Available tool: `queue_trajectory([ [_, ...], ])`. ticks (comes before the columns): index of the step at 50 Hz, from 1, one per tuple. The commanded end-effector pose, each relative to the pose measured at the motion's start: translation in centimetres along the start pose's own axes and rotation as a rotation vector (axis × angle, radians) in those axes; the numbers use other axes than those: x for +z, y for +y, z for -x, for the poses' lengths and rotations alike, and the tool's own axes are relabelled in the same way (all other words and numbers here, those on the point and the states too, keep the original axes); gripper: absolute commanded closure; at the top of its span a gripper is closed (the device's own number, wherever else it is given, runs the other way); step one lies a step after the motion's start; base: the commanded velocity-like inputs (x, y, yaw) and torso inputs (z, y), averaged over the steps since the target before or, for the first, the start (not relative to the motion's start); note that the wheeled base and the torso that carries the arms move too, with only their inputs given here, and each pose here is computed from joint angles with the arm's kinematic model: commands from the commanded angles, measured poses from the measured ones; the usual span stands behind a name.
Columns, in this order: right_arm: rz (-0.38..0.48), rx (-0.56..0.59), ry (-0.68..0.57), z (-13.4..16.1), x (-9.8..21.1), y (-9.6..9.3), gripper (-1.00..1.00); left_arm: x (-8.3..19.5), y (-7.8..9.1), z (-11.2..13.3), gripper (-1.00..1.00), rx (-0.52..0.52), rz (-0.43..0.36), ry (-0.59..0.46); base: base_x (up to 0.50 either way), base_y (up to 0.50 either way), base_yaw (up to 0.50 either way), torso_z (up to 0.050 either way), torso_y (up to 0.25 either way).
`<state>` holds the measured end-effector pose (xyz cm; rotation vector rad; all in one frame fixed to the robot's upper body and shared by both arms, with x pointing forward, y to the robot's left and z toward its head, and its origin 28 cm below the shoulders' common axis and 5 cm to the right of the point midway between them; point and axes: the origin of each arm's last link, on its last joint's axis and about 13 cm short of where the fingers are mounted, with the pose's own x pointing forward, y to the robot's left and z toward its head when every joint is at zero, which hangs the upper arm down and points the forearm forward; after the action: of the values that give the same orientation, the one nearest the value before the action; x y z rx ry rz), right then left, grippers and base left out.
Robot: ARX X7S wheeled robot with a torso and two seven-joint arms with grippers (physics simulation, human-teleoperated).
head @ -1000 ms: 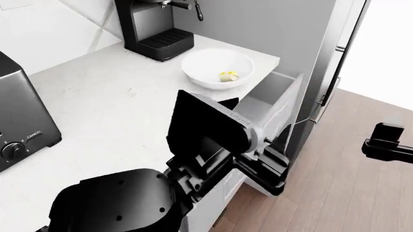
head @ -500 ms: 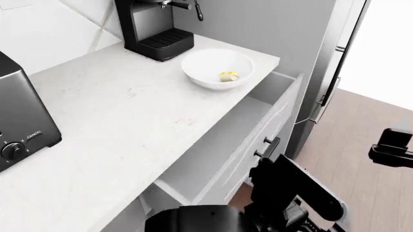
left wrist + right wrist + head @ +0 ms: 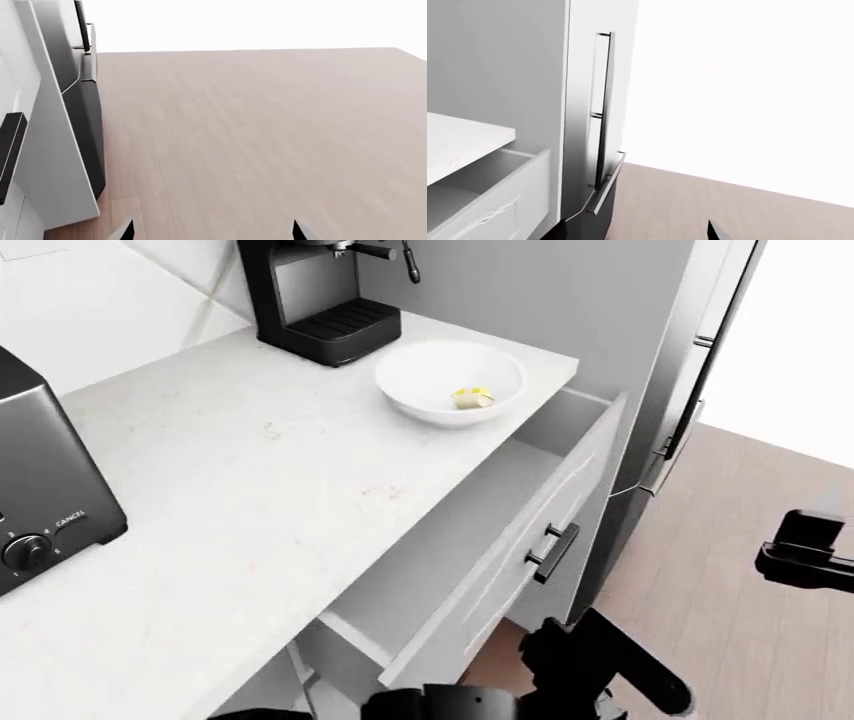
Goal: Place the bar in the bowl and close the drawer.
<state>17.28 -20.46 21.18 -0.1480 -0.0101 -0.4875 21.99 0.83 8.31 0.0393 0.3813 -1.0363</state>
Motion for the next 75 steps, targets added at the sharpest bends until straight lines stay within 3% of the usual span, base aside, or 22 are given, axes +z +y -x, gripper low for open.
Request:
queue_trajectory([
  [1,-0.002,0.008,0.005,-0.1,-0.2,0.3,-1.0,-2.3,3.0,-0.8,-1.0,0.096,0.025,0.068,0.0,0.0,0.0,0.0,0.0],
  [23,-0.001,0.024,0.003,0.0,-0.4,0.7,-1.0,-5.3,7.5,-0.6,-1.0,0.249,0.135,0.143,0.0,0.0,0.0,0.0,0.0],
  [52,0.006,0.043,0.004,0.0,-0.7,1.3,-1.0,-7.4,11.4,0.6,-1.0,0.431,0.253,0.175,0.0,0.0,0.0,0.0,0.0],
  [75,0.012,0.061,-0.001,0.1,-0.6,1.7,-1.0,-9.2,14.0,2.2,-1.0,0.692,0.301,0.225,0.0,0.0,0.0,0.0,0.0],
])
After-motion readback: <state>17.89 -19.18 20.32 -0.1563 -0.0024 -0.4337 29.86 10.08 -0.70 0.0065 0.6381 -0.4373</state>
